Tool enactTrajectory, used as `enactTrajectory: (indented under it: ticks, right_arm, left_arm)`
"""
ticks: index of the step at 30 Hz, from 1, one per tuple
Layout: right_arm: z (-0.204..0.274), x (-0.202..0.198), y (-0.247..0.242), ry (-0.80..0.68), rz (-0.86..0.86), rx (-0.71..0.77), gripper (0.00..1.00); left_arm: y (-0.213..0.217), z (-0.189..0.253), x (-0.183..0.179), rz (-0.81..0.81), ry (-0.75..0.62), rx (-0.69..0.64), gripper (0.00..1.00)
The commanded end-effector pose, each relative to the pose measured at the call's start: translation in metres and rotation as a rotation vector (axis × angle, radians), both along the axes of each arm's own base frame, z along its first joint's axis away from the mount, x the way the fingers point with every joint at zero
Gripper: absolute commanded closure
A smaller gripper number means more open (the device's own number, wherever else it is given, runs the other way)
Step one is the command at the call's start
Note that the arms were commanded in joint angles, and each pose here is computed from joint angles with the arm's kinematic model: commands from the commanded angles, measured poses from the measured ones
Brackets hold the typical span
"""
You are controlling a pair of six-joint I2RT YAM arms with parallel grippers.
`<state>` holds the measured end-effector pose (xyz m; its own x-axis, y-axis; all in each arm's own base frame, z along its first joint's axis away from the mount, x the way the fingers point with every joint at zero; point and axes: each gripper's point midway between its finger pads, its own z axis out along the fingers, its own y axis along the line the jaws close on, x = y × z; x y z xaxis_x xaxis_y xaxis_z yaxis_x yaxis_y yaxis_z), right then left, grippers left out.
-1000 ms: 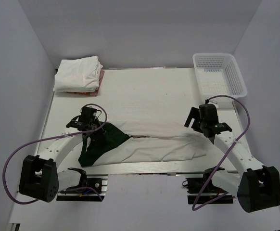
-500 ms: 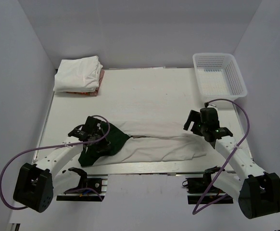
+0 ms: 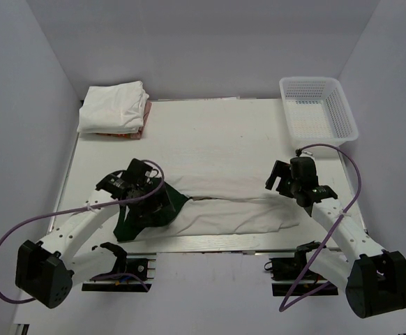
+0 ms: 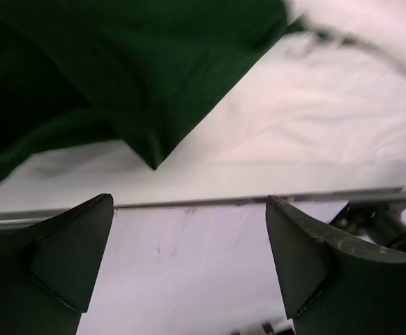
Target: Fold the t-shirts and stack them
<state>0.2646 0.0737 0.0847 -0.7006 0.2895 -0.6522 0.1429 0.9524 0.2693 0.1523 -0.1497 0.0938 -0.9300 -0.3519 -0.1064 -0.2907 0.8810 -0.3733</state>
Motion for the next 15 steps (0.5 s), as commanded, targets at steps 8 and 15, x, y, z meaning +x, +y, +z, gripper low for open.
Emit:
enactTrajectory:
  ticks: [8, 15]
  right_arm:
    - [0.003, 0.005, 0.004, -0.030, 0.034, 0.000, 0.10]
    - [0.000, 0.004, 0.006, -0.027, 0.052, 0.008, 0.10]
  left_arm:
    - [0.017, 0.006, 0.100, 0.090, -0.255, 0.214, 0.00]
    - [0.021, -0.030, 0.089, 0.075, -0.104, 0.315, 0.00]
